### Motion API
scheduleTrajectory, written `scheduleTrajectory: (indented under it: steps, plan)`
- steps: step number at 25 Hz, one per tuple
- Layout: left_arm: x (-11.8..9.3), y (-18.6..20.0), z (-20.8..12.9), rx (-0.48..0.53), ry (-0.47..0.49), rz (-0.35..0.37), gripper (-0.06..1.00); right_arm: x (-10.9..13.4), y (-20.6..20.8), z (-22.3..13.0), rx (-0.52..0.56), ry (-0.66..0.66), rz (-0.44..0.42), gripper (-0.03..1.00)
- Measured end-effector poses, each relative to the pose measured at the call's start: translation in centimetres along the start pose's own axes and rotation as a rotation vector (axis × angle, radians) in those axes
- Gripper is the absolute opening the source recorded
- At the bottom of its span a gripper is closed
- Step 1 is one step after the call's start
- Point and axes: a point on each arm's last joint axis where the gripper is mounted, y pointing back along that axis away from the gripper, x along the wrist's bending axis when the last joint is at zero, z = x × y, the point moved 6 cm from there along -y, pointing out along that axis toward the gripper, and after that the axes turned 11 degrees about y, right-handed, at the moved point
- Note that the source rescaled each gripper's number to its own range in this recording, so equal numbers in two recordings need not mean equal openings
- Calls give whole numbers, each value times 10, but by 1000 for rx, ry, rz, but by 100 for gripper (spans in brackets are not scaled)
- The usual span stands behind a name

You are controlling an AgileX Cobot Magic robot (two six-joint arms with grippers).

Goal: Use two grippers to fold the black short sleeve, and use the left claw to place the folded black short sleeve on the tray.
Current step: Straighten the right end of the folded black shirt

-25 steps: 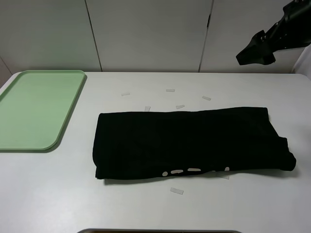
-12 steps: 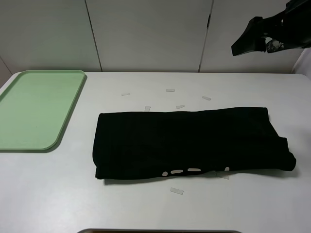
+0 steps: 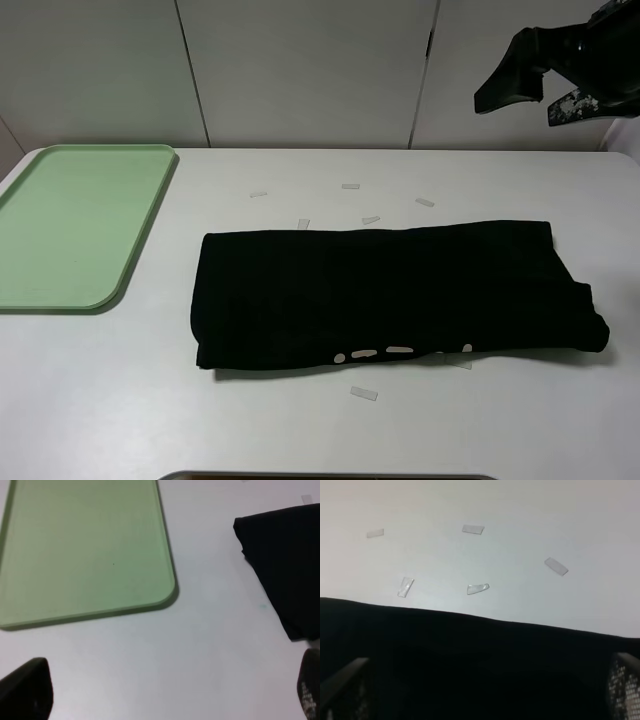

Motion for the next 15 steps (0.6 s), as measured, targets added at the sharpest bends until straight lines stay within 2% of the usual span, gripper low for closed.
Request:
scheduleTrajectory:
  steps: [3, 9, 12, 15]
  plan:
    - [0, 0, 0, 0, 0, 0, 98, -2, -5, 0, 5, -10, -4, 100]
    - [0, 0, 0, 1, 0, 0, 98, -17, -46, -13, 86, -63, -13, 100]
    - [0, 0, 0, 1, 1, 0, 98, -24, -77, -27, 167, -81, 10, 100]
    - [0, 0, 0, 1, 1, 0, 98, -32, -116, -54, 304, -81, 52, 100]
